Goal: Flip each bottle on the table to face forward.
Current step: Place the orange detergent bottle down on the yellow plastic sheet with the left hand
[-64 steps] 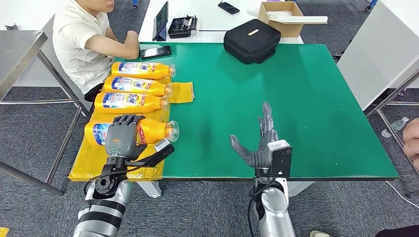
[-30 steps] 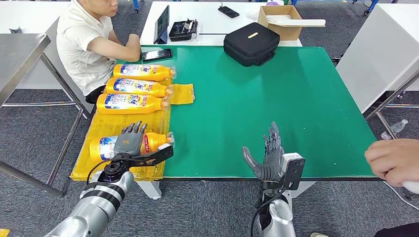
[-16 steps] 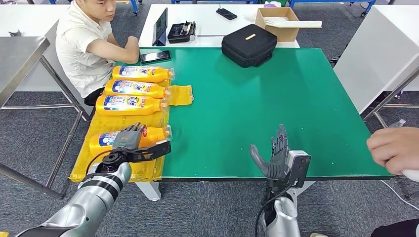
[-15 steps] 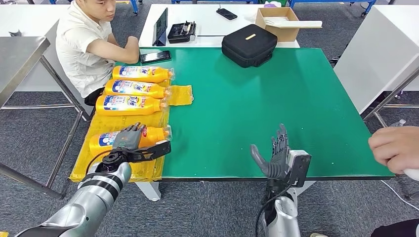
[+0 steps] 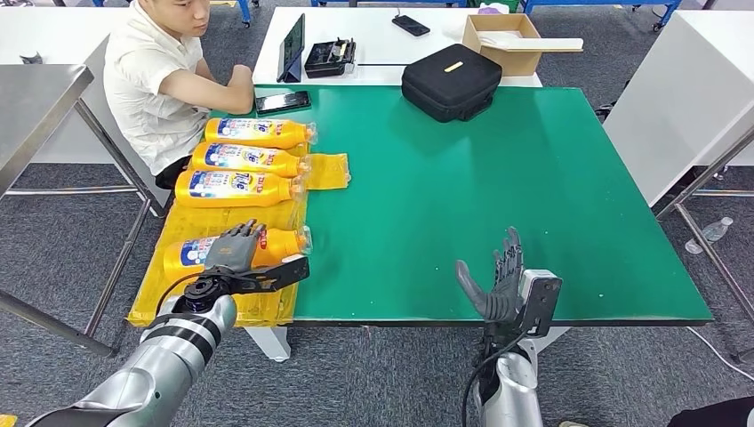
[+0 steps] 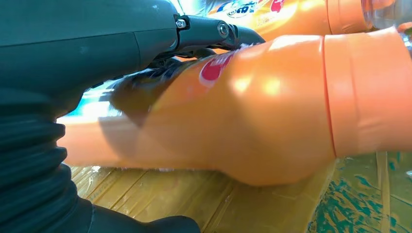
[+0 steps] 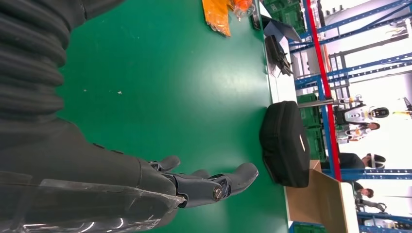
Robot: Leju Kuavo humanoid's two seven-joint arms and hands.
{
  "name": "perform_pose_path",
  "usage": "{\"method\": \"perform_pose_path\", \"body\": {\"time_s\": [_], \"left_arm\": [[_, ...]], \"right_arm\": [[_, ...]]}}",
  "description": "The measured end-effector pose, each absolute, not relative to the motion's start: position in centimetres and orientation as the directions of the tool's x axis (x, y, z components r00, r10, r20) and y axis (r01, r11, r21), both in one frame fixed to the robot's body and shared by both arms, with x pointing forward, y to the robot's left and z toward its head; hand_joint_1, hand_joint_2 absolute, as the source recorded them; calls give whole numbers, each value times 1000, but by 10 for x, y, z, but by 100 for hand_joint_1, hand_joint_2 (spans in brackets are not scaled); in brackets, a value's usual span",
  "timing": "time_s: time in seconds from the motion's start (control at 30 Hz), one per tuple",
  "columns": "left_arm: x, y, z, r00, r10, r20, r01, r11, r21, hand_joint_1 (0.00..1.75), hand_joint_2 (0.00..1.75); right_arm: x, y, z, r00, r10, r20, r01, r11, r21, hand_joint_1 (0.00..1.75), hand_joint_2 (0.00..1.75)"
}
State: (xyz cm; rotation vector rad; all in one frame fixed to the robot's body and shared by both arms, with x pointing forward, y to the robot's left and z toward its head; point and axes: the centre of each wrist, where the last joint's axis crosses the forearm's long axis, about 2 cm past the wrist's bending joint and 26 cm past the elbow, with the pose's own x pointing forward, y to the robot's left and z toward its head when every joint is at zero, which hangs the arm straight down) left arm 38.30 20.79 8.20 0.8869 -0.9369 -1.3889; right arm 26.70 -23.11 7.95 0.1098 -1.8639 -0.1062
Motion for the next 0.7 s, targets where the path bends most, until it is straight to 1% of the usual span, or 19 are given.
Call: {"method": "perform_pose_path", "body": {"time_s": [0.5,0.57,0.7], "left_arm": [[383,206,82,-37,-999,16,383,1,924,0,175],[382,205,83,-46,-999,21,362,2,932,0,175],[378,194,84,-90,-995,36,266,11,964,0,175]], "right_arm": [[266,-235,78,-287,-127,950,-6,991,131,0,175],[266,-235,78,-286,-127,950,-4,991,131,0,175],[265,-236,76,-283,-122,951,4,992,128,0,175]]}}
